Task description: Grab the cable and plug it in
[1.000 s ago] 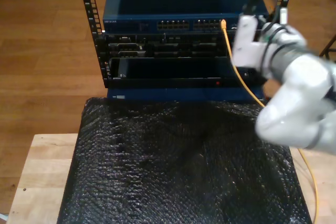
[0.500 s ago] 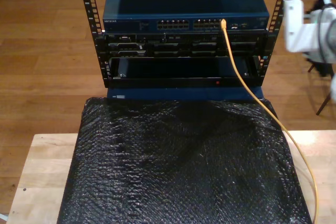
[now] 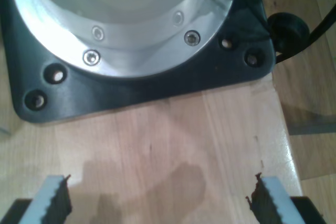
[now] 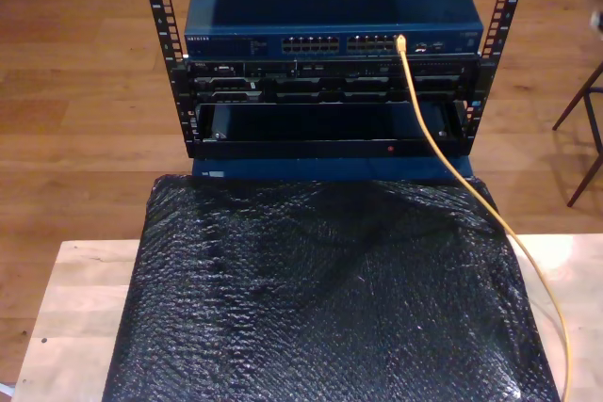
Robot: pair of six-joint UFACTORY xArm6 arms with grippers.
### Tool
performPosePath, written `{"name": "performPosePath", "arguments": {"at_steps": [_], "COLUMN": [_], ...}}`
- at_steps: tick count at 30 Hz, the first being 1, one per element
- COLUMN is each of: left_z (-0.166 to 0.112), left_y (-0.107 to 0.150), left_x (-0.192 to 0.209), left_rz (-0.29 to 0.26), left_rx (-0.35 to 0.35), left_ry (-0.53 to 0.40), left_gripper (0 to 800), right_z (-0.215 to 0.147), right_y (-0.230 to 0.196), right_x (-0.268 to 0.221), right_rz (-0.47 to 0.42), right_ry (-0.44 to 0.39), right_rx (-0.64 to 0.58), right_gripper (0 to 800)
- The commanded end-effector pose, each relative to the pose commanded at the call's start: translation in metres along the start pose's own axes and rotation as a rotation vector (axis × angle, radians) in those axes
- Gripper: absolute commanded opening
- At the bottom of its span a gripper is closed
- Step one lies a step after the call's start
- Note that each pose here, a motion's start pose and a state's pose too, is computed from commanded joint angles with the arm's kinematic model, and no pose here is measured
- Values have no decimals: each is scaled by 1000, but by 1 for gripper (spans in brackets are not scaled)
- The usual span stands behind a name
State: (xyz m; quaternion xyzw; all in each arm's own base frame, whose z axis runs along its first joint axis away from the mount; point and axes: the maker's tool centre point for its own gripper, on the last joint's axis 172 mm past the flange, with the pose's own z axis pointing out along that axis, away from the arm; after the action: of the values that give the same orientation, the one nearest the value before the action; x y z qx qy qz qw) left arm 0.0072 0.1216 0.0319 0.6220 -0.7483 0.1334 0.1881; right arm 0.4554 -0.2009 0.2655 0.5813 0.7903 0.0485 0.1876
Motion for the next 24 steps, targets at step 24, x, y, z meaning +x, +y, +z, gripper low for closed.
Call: {"name": "performPosePath", "arguments": {"at_steps": [24], "left_z": [0], "left_y": [0], "left_x": [0], "left_rz": [0], "left_rx": [0], "left_ry": [2], "left_gripper": [800], "right_z": [-56], "right_y": [-326], "right_x": [55], "right_rz": [208], "right_ry": [373], "right_rx": [287], "right_gripper": [800]}}
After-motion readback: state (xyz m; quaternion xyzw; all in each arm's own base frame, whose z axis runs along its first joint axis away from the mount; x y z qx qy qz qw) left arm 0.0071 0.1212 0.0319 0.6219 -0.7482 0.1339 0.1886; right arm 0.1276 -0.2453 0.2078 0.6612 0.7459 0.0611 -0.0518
